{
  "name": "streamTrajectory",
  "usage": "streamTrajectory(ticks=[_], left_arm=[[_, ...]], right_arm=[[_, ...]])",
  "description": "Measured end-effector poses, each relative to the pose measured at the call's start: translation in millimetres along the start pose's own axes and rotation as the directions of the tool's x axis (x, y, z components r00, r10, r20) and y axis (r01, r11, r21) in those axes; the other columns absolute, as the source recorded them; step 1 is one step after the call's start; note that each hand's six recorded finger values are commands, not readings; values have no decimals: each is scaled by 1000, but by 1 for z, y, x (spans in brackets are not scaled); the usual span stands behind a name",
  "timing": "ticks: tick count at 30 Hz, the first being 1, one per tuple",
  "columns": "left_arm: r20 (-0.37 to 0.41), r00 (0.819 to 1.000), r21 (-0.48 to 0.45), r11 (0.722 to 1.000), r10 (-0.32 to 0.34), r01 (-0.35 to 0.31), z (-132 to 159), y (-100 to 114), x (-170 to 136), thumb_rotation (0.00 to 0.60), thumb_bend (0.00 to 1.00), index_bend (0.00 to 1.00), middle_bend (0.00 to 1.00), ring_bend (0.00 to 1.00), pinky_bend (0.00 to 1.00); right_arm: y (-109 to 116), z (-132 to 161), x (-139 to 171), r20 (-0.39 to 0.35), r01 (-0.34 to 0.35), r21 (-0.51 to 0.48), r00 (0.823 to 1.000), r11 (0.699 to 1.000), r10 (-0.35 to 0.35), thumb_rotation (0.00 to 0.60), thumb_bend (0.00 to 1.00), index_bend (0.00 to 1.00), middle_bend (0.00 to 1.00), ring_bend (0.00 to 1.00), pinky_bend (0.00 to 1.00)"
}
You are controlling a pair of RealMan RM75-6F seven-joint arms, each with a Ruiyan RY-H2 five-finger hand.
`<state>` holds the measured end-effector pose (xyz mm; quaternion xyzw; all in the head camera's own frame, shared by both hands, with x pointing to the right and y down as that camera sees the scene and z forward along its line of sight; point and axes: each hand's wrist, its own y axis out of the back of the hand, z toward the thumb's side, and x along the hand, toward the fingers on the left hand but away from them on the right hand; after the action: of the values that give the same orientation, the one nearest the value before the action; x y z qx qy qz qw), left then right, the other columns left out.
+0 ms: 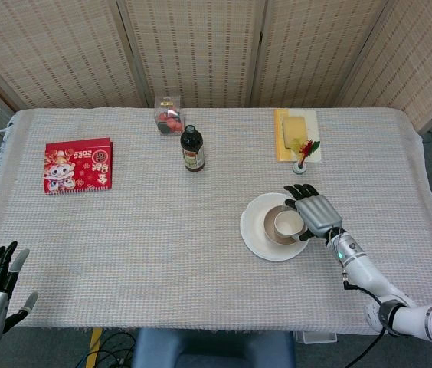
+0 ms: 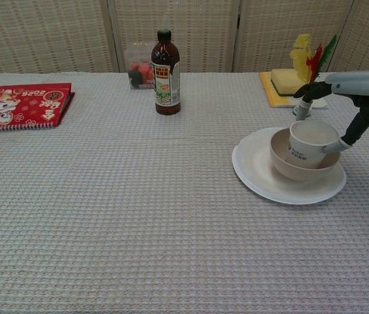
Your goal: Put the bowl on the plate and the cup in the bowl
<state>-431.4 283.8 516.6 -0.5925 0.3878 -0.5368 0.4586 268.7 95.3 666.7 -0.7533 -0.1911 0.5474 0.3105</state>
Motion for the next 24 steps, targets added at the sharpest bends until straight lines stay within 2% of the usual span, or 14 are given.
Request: streamTrajectory(ticks=[8,13,19,24], left_arm=[[-1,1000,1,1000,2,-2,0,0,0,600,314,0,0,0,262],[-5,1000,3,1000,2,-2,0,0,0,600,314,0,0,0,262],[-4,1000,6,1000,7,-7,1,0,0,600,314,0,0,0,262],[9,1000,10,1000,-4,4,5,-3,1,600,314,0,0,0,262]], right_arm=[[12,-3,11,-5,-29,-10,1000,1000,29,600,103,0,0,0,0],[29,-7,29,-7,-7,-36,1000,999,6,600,96,0,0,0,0],[55,-14,67,-30,92,-88,995,992,-95,600,88,0,0,0,0],[62,-26,110,-65,229,-90,970,969,-236,600,86,0,0,0,0]])
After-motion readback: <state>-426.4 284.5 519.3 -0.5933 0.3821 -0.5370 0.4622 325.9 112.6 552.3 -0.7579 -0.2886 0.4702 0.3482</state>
